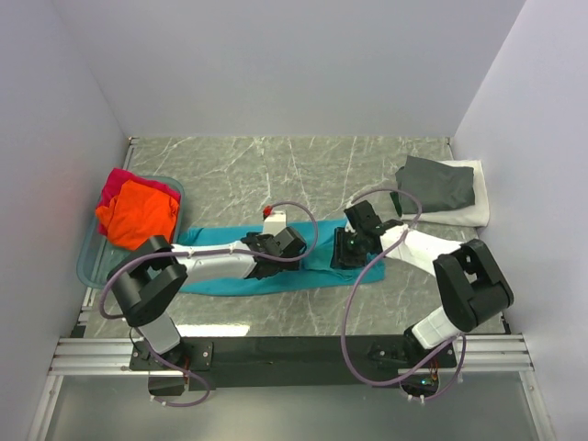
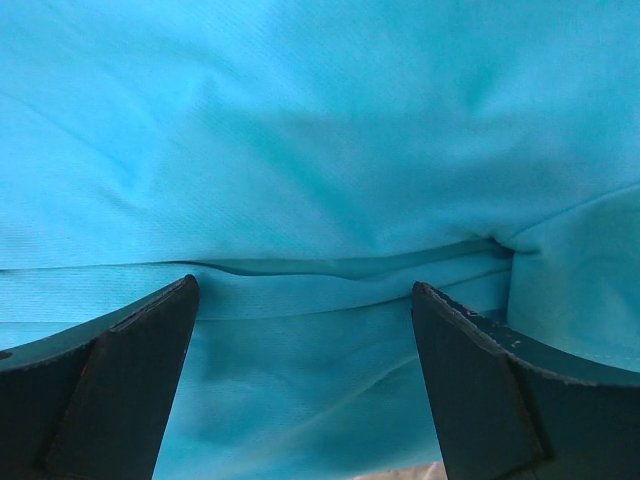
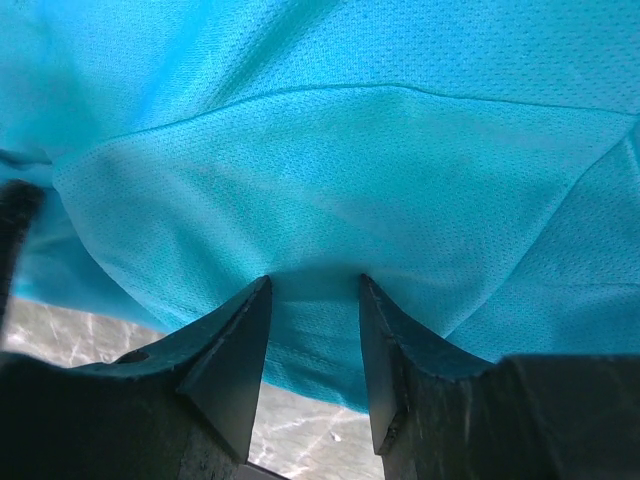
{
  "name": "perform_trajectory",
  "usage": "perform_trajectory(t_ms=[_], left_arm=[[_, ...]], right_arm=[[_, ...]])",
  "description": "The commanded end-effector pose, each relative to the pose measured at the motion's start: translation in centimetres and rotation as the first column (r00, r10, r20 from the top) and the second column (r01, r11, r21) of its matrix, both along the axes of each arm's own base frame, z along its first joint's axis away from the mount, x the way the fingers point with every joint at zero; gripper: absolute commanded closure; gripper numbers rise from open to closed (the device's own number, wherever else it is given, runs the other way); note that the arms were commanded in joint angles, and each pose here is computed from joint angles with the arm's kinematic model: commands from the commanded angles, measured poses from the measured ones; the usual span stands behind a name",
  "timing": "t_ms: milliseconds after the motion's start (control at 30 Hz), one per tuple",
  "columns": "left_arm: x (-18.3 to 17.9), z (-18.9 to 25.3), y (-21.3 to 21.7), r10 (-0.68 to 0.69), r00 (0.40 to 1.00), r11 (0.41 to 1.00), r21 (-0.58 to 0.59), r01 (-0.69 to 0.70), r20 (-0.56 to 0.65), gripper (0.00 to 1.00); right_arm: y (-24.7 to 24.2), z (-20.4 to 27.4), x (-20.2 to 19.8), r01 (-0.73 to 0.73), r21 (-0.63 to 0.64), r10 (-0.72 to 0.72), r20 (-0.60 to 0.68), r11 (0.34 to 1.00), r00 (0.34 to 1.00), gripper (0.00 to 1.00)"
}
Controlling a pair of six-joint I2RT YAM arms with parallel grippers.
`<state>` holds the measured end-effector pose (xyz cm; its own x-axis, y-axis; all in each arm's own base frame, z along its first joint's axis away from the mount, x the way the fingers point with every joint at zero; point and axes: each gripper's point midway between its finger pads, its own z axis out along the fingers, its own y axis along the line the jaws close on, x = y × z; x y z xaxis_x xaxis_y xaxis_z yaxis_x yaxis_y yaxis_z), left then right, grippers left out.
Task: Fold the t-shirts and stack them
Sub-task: Fold the tshirt
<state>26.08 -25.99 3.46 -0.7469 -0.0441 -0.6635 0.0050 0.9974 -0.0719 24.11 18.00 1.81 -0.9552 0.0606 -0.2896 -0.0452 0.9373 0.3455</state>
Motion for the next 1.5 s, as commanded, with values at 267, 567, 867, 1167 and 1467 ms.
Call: perform_trajectory(t_ms=[267, 567, 867, 1167, 1467], left_arm=[[1.3, 1.2, -3.8, 0.008, 1.0, 0.991, -0.131, -0.008, -0.001, 0.06], [1.2, 0.1, -7.8, -0.051, 0.996, 0.969, -0.246, 0.033, -0.068, 0.06], [3.3, 4.1, -12.8, -0.135, 0.991, 0.921, -0.369, 0.125, 0.001, 0.06], [4.9, 9.3, -1.9, 0.122, 0.988, 0.947, -0.31, -0.086, 0.096, 0.05], [1.3, 6.7, 13.5, 0.449, 0.891, 0.876, -0.23, -0.425, 0.062, 0.13]], right_arm=[[-2.1, -2.8, 2.0, 0.039, -0.095, -0.045, -0.069, 0.995, 0.997, 0.51], [-3.7, -1.0, 6.0, 0.087, -0.009, -0.087, -0.045, 0.996, 0.995, 0.51], [-5.5, -0.9, 11.6, 0.103, -0.004, -0.103, -0.025, 0.995, 0.994, 0.51], [-6.2, 1.9, 14.2, 0.105, -0.003, -0.104, 0.042, 0.995, 0.994, 0.5], [-6.0, 2.6, 14.1, 0.092, 0.015, -0.093, 0.065, 0.996, 0.994, 0.5]])
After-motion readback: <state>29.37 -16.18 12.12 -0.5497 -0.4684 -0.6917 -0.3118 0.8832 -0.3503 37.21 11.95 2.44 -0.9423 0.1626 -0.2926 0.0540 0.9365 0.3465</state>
